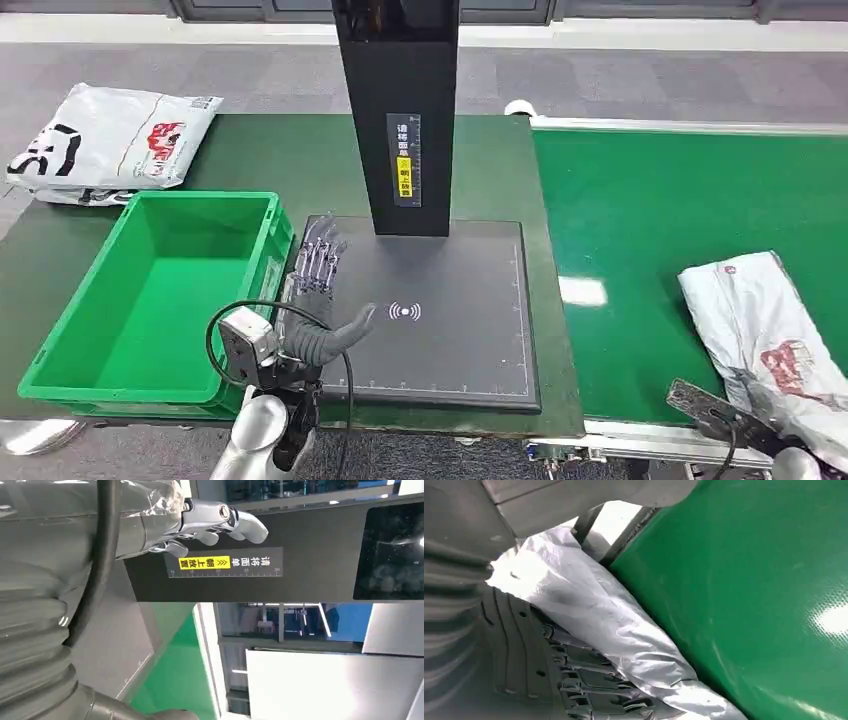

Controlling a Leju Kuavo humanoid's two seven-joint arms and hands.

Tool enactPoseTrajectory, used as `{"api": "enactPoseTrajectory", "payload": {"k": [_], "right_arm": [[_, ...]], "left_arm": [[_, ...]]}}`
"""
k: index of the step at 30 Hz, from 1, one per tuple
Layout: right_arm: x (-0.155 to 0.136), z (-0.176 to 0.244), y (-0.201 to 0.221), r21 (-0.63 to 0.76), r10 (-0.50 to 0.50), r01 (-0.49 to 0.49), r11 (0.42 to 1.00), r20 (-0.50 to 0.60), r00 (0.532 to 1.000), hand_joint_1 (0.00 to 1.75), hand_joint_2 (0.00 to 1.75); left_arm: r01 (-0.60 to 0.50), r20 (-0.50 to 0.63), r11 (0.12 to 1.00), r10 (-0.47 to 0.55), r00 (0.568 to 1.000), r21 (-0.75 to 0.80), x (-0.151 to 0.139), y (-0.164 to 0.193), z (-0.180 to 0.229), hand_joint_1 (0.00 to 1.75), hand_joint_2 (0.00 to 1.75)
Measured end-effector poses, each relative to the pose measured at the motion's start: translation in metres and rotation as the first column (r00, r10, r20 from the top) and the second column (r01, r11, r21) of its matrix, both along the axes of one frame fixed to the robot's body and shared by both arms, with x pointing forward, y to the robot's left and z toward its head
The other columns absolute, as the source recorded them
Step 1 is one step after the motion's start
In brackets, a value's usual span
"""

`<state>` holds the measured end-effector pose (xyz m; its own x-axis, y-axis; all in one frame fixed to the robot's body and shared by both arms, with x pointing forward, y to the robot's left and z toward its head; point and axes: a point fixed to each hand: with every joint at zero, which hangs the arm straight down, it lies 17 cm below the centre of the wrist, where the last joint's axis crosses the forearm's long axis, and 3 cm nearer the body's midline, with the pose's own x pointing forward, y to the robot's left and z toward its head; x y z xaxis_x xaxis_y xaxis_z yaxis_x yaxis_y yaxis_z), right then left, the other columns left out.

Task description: Moved the parcel from conveyor to table for the left to box.

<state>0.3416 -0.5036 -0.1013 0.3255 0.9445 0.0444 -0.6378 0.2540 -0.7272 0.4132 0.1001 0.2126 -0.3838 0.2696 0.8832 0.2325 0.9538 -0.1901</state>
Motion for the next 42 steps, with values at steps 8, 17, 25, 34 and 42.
{"api": "enactPoseTrajectory", "payload": {"k": [8, 17, 25, 34, 42], "right_arm": [[0.0, -0.012, 0.012, -0.103, 0.096, -0.104, 0.989, -0.079, 0.992, 0.0, 1.75], [0.0, -0.012, 0.0, -0.19, 0.122, -0.139, 0.972, -0.099, 0.988, 1.75, 1.75], [0.005, -0.004, -0.012, -0.249, 0.086, -0.103, 0.963, -0.077, 0.993, 1.75, 1.75], [0.009, -0.001, -0.015, -0.276, 0.078, -0.093, 0.957, -0.065, 0.995, 1.75, 1.75], [0.031, 0.011, -0.02, -0.315, 0.052, -0.046, 0.948, 0.012, 0.999, 1.75, 1.75]], "left_arm": [[-0.007, -0.002, 1.0, 0.007, 1.0, -0.011, 0.001, 0.002, 0.001, 0.0, 1.75], [-0.012, -0.005, 1.0, 0.012, 1.0, -0.016, 0.003, 0.004, 0.001, 0.0, 1.75], [-0.018, -0.015, 0.999, 0.018, 1.0, -0.033, 0.004, 0.008, 0.001, 0.0, 1.75], [-0.041, -0.033, 0.998, 0.039, 0.999, -0.051, 0.009, 0.019, -0.002, 0.0, 1.75], [-0.064, -0.043, 0.995, 0.061, 0.997, -0.07, 0.006, 0.03, -0.005, 0.0, 1.75]]}}
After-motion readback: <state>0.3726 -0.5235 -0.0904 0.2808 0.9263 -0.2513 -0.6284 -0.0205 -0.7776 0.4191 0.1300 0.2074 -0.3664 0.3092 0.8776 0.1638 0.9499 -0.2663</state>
